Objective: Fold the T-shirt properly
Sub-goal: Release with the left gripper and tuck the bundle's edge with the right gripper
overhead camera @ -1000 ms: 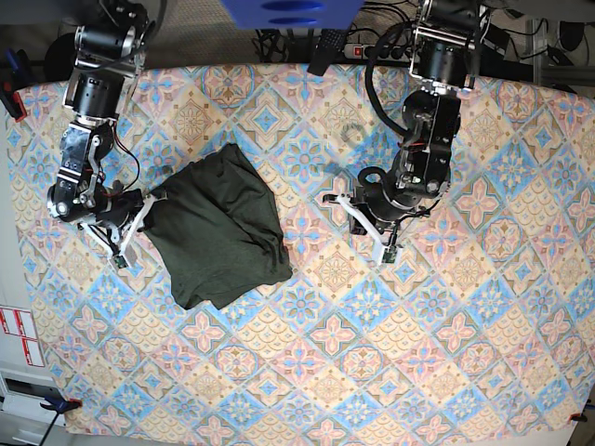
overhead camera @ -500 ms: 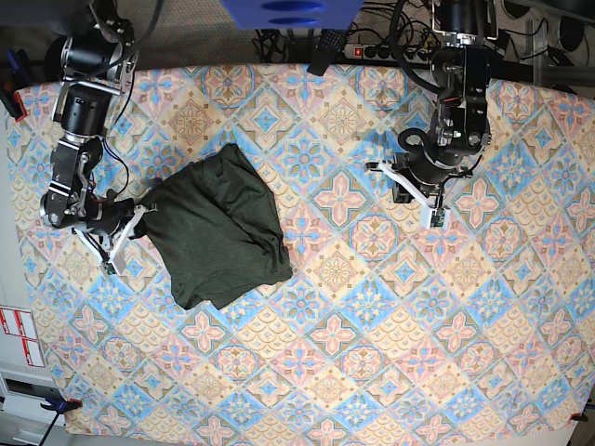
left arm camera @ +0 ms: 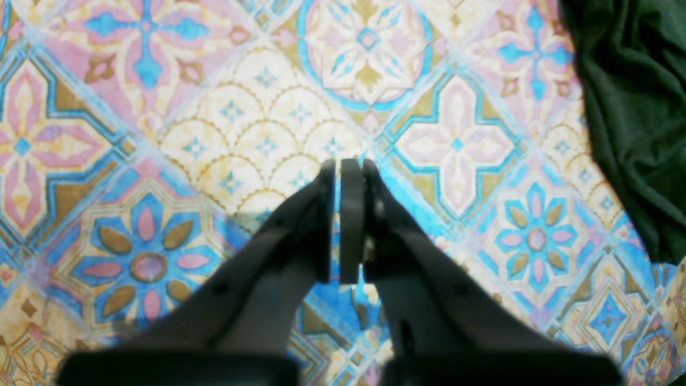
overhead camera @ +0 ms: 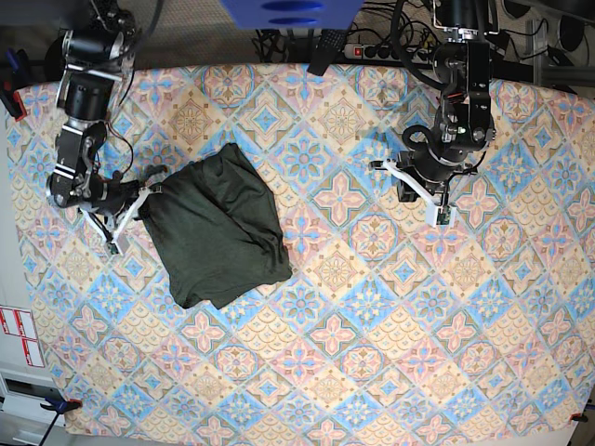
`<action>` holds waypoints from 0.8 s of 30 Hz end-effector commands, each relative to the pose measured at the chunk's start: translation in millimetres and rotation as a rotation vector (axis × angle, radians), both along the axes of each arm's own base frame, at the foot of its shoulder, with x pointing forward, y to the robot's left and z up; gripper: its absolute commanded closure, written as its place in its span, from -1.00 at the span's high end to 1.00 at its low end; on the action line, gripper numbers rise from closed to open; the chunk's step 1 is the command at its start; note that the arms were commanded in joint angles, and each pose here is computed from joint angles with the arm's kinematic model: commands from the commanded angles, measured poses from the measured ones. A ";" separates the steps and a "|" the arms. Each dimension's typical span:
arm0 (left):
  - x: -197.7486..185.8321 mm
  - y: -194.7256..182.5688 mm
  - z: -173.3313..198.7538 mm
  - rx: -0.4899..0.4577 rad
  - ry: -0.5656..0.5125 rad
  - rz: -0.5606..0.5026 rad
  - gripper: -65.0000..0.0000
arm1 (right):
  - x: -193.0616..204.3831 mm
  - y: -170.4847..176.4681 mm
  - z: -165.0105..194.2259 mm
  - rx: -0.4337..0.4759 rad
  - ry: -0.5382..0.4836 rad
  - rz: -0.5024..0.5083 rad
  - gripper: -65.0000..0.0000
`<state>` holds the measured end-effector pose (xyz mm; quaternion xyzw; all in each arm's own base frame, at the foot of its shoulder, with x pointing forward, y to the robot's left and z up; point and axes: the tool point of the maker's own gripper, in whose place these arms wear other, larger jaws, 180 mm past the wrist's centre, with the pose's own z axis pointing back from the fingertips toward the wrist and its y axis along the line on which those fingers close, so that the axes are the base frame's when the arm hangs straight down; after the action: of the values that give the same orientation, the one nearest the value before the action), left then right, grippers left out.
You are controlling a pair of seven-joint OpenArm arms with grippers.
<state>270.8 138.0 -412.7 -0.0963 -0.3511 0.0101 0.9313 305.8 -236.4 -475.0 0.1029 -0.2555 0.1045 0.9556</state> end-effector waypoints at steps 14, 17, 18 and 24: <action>10.0 0.4 12.2 -0.003 -0.049 -0.001 -1.00 | -28.3 39.1 10.5 -0.048 0.028 0.093 -0.89; 10.4 3.7 12.6 0.000 -0.050 0.007 -1.00 | -26.5 48.7 14.4 -0.041 0.023 0.100 -0.89; 10.8 8.1 13.1 0.002 -0.052 0.019 -1.00 | -26.0 51.0 15.8 -0.041 0.021 0.102 -0.89; 11.1 20.3 14.3 0.011 -0.055 0.052 -1.00 | -19.7 60.7 31.2 -0.055 -0.005 0.116 -0.89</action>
<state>273.4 157.2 -409.9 -0.0806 -0.3576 0.0311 0.9299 273.5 -174.1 -455.7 0.0933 -0.2255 0.1632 0.9559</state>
